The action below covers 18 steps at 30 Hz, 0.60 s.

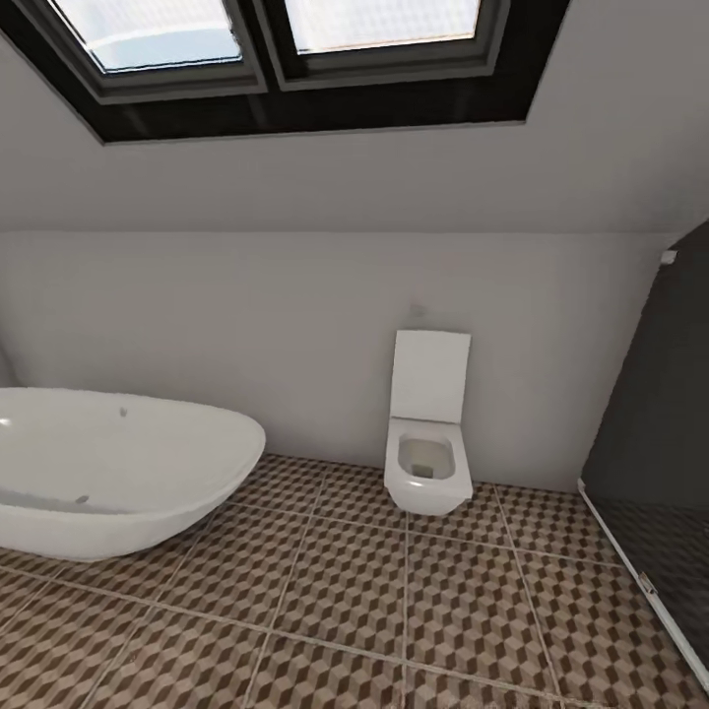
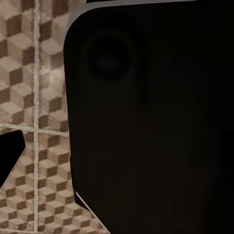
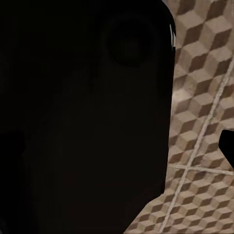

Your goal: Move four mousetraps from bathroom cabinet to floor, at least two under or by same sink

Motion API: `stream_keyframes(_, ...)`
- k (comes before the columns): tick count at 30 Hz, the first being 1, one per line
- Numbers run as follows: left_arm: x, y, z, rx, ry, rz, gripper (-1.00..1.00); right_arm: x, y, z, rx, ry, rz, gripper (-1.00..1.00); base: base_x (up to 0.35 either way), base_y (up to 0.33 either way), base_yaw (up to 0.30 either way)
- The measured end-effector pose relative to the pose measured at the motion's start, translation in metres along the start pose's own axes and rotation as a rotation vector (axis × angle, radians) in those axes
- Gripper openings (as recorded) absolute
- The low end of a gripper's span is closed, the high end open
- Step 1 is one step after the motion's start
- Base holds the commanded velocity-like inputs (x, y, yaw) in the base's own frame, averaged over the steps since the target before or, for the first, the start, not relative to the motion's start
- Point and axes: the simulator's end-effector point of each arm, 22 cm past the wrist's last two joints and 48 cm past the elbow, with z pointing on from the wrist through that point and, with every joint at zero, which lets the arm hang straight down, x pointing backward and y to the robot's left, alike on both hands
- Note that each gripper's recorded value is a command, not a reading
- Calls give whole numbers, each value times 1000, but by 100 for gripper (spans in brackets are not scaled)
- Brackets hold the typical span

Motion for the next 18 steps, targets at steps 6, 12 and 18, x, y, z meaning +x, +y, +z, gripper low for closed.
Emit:
stream_keyframes(6, 0, 0, 0, 0, 0, 1, 100, 0, 0, 0, 0, 0, -2, 100, 0, 0, -294)
stream_keyframes(12, 0, 0, 0, 0, 0, 0, 100, 0, 0, 0, -1, 0, -8, 100, 0, 0, -294)
stream_keyframes(18, 0, 0, 0, 0, 0, 0, 100, 0, 2, 0, -7, 1, -16, 100, 0, 0, -294)
